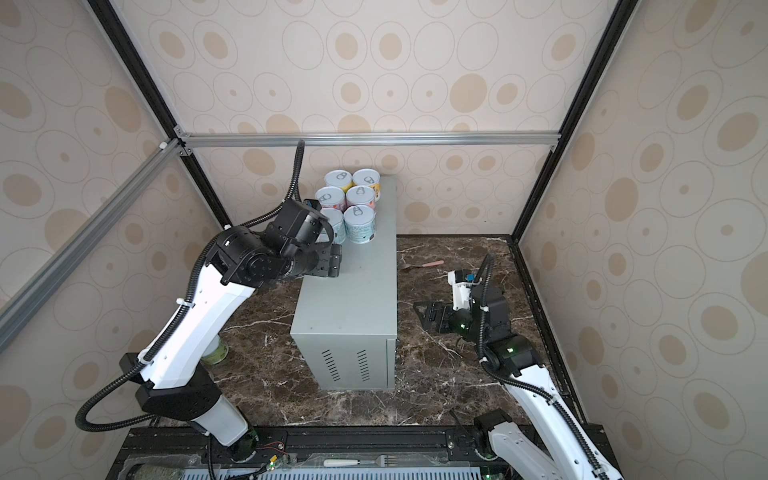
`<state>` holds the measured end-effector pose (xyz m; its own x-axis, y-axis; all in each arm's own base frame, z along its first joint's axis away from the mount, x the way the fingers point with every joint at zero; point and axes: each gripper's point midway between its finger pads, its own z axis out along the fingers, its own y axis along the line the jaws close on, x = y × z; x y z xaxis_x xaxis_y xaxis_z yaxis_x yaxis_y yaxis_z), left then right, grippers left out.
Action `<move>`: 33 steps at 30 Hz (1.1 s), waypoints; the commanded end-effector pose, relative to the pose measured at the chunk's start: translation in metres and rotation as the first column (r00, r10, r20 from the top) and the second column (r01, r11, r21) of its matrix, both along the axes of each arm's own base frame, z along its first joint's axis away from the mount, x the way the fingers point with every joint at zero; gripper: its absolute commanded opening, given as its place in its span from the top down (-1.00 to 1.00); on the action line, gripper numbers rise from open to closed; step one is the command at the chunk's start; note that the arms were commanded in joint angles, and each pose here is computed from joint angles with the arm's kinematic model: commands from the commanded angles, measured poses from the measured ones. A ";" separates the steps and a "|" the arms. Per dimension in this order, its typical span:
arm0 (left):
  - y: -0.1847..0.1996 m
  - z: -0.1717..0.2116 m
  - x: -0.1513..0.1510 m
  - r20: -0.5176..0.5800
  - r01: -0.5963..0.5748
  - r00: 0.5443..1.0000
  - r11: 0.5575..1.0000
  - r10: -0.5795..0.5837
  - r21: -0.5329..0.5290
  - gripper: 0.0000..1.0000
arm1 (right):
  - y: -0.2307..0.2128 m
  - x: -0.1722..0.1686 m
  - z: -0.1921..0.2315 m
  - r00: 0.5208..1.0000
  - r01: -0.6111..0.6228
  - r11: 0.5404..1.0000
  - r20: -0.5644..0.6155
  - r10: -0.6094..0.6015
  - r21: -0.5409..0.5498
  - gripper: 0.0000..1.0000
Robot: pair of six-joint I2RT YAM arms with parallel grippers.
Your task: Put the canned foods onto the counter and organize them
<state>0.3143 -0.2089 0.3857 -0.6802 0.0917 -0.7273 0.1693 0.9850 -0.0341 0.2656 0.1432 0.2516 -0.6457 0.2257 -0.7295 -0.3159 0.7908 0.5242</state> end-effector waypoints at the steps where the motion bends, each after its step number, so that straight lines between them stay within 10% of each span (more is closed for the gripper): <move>1: 0.004 0.026 -0.005 0.073 0.004 0.997 0.999 -0.002 -0.039 -0.80 | -0.001 -0.002 0.006 1.000 0.001 1.000 0.023 -0.001 -0.001 -0.89; 14: 0.030 0.064 -0.035 0.234 0.060 0.972 0.986 -0.022 -0.159 -0.94 | -0.012 -0.004 0.015 0.998 0.053 0.998 0.020 -0.052 -0.027 -0.89; 27: 0.053 0.062 -0.044 0.423 0.051 0.900 0.940 0.103 -0.337 0.07 | -0.023 -0.003 0.048 0.993 0.108 0.992 0.061 -0.105 -0.057 -0.89; 33: 0.067 0.059 -0.039 0.447 -0.018 0.879 0.950 0.164 -0.313 0.15 | -0.017 0.001 0.060 0.993 0.097 0.995 0.063 -0.096 -0.018 -0.89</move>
<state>0.2719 -0.1523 0.4261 -0.3306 -0.1618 -0.9298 0.1913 0.9533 -0.2339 0.2651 0.1249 0.3020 -0.5787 0.2609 -0.7727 -0.2681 0.8339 0.4824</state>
